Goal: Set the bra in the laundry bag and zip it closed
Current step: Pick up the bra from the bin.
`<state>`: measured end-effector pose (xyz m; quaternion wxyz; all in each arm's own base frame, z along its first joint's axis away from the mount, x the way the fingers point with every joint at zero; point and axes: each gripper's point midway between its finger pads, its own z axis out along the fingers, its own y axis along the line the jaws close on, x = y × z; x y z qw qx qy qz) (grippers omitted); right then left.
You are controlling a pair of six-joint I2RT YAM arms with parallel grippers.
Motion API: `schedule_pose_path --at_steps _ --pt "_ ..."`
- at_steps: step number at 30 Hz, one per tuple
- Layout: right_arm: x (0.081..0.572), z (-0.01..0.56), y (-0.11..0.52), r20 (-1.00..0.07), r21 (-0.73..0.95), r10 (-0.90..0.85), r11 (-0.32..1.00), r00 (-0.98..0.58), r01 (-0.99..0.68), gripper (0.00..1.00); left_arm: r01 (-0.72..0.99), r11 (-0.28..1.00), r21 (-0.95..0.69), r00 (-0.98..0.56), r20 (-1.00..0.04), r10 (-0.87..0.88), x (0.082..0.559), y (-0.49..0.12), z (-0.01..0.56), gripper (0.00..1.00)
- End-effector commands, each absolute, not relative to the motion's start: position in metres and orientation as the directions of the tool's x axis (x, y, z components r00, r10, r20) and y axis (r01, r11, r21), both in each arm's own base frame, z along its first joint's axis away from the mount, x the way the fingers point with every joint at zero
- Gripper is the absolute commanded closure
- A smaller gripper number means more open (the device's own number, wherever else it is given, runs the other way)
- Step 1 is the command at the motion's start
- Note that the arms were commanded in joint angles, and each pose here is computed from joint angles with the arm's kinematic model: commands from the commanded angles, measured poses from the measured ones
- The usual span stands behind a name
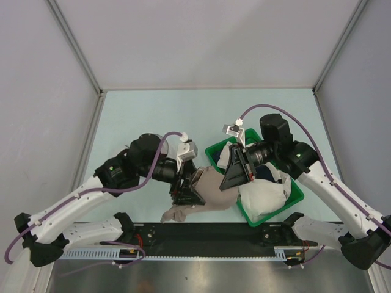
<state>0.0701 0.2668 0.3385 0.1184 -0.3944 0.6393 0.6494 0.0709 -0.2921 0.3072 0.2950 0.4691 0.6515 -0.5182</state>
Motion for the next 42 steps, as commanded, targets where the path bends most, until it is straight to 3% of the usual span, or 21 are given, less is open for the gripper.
schedule_pose_path --at_steps 1,4,5,10,11,13,14,16,17,20,23,24,28,29,33,37,42 --pt "0.063 0.348 0.263 -0.695 0.712 -0.34 -0.209 -0.633 -0.67 1.0 0.895 -0.184 -0.407 -0.358 -0.9 0.248 0.033 -0.281 0.327 0.21" --pt "0.065 0.345 0.263 -0.689 0.718 -0.34 -0.2 -0.641 -0.666 1.0 0.876 -0.231 -0.423 -0.375 -0.9 0.224 0.021 -0.273 0.329 0.33" --pt "0.066 0.345 0.263 -0.685 0.721 -0.341 -0.198 -0.643 -0.664 1.0 0.868 -0.239 -0.434 -0.385 -0.895 0.227 0.018 -0.273 0.325 0.42" --pt "0.075 0.344 0.266 -0.68 0.726 -0.328 -0.18 -0.655 -0.664 0.92 0.858 -0.266 -0.44 -0.393 -0.895 0.213 0.013 -0.27 0.327 0.64" --pt "0.077 0.344 0.266 -0.677 0.729 -0.324 -0.171 -0.661 -0.663 0.9 0.855 -0.269 -0.443 -0.394 -0.893 0.216 0.012 -0.27 0.327 0.75" --pt "0.081 0.343 0.268 -0.669 0.736 -0.32 -0.158 -0.671 -0.658 0.9 0.852 -0.283 -0.441 -0.391 -0.895 0.216 0.01 -0.269 0.33 0.87" --pt "0.084 0.342 0.268 -0.667 0.738 -0.313 -0.146 -0.676 -0.659 0.86 0.855 -0.281 -0.436 -0.389 -0.897 0.208 0.01 -0.269 0.333 1.0" --pt "0.092 0.336 0.271 -0.654 0.746 -0.301 -0.101 -0.694 -0.659 0.8 0.864 -0.275 -0.422 -0.382 -0.905 0.19 0.01 -0.266 0.339 1.0" --pt "0.096 0.335 0.271 -0.658 0.74 -0.293 -0.085 -0.693 -0.667 0.65 0.87 -0.271 -0.412 -0.377 -0.91 0.174 0.011 -0.266 0.344 1.0" --pt "0.112 0.319 0.27 -0.663 0.715 -0.276 0.044 -0.696 -0.698 0.43 0.892 -0.239 -0.385 -0.366 -0.923 0.122 0.015 -0.264 0.362 1.0" --pt "0.132 0.302 0.263 -0.67 0.668 -0.249 0.207 -0.699 -0.715 0.32 0.902 -0.156 -0.401 -0.389 -0.915 0.105 0.027 -0.265 0.367 1.0" --pt "0.146 0.292 0.257 -0.672 0.631 -0.228 0.322 -0.704 -0.706 0.31 0.904 -0.138 -0.404 -0.394 -0.914 0.098 0.03 -0.265 0.37 1.0" --pt "0.169 0.28 0.237 -0.74 0.501 -0.17 0.507 -0.651 -0.701 0.28 0.869 0.003 -0.494 -0.494 -0.868 0.048 0.057 -0.267 0.377 1.0" --pt "0.172 0.288 0.227 -0.786 0.449 -0.131 0.552 -0.604 -0.703 0.23 0.855 0.021 -0.518 -0.518 -0.855 0.03 0.063 -0.268 0.381 1.0" --pt "0.168 0.298 0.215 -0.883 0.312 -0.11 0.587 -0.455 -0.747 0.11 0.657 0.13 -0.742 -0.747 -0.665 -0.019 0.095 -0.277 0.373 1.0" --pt "0.139 0.318 0.225 -0.959 0.183 -0.096 0.515 -0.268 -0.837 0.03 0.455 0.181 -0.872 -0.88 -0.471 -0.055 0.109 -0.284 0.352 1.0" --pt "0.142 0.31 0.23 -0.978 0.045 -0.143 0.565 -0.151 -0.824 0.0 0.367 0.185 -0.912 -0.899 -0.399 -0.18 0.127 -0.278 0.364 1.0"
